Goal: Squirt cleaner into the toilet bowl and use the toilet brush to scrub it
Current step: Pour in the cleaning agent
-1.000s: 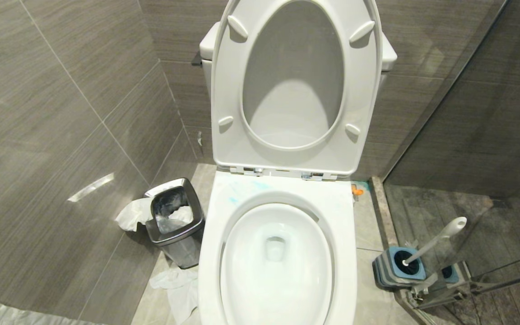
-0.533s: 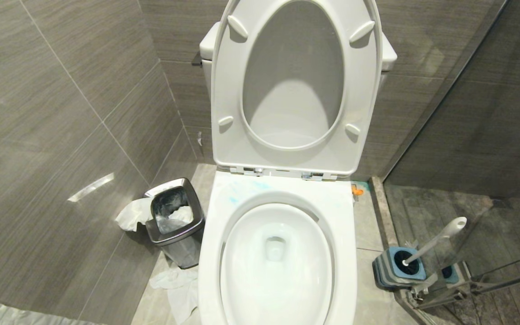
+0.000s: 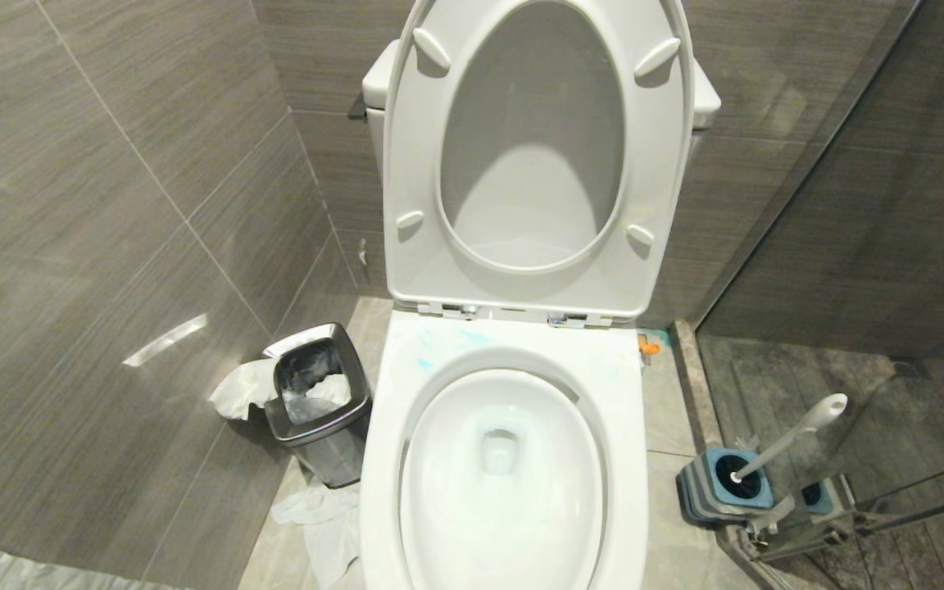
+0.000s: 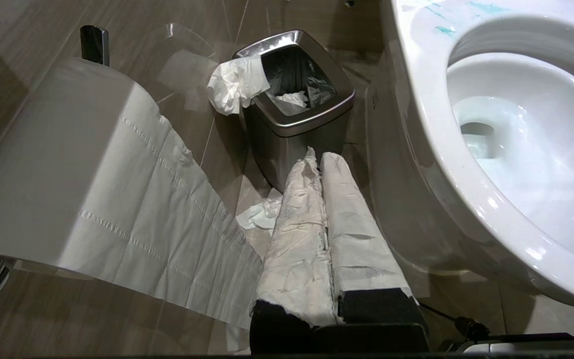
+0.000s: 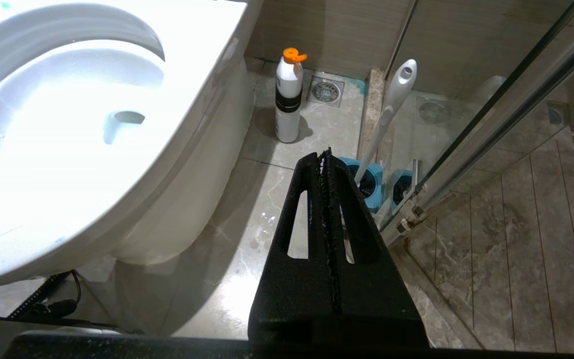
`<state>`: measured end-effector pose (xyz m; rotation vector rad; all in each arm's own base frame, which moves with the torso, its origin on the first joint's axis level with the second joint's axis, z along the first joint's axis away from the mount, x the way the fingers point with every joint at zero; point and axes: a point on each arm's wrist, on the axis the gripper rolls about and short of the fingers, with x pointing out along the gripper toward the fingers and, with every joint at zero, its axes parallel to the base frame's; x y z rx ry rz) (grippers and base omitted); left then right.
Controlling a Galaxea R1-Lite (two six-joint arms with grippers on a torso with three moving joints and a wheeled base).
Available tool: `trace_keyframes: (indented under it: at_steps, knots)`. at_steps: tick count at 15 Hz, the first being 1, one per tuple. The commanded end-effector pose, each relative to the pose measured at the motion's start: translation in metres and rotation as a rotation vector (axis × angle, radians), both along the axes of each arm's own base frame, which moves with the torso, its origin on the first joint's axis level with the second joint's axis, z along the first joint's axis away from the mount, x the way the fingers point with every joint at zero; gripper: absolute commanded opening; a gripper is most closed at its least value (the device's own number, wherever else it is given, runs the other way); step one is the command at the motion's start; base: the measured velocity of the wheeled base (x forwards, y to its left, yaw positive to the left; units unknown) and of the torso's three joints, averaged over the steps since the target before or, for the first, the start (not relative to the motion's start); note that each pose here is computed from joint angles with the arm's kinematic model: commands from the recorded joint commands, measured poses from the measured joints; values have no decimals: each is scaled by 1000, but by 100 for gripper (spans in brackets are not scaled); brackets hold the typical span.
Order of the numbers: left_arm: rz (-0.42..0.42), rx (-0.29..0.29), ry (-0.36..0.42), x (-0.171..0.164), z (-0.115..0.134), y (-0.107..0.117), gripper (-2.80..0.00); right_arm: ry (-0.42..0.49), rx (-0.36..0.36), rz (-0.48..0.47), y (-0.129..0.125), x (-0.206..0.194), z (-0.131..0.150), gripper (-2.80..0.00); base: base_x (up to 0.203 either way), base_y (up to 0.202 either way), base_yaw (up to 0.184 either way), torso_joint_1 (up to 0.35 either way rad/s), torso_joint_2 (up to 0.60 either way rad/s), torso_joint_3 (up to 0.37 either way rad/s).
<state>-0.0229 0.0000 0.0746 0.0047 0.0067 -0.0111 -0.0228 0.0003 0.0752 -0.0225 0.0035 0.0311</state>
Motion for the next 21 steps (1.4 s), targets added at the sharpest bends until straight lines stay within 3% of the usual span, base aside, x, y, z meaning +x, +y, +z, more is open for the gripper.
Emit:
trace_keyframes:
  at_steps: [1, 21]
  knots:
    - [0, 0, 2, 0, 0, 0, -280, -1, 0, 1, 0, 0, 0, -280, 0, 0, 0, 0, 0, 0]
    - [0, 3, 2, 0, 0, 0, -280, 0, 0, 3, 0, 0, 0, -280, 0, 0, 0, 0, 0, 0]
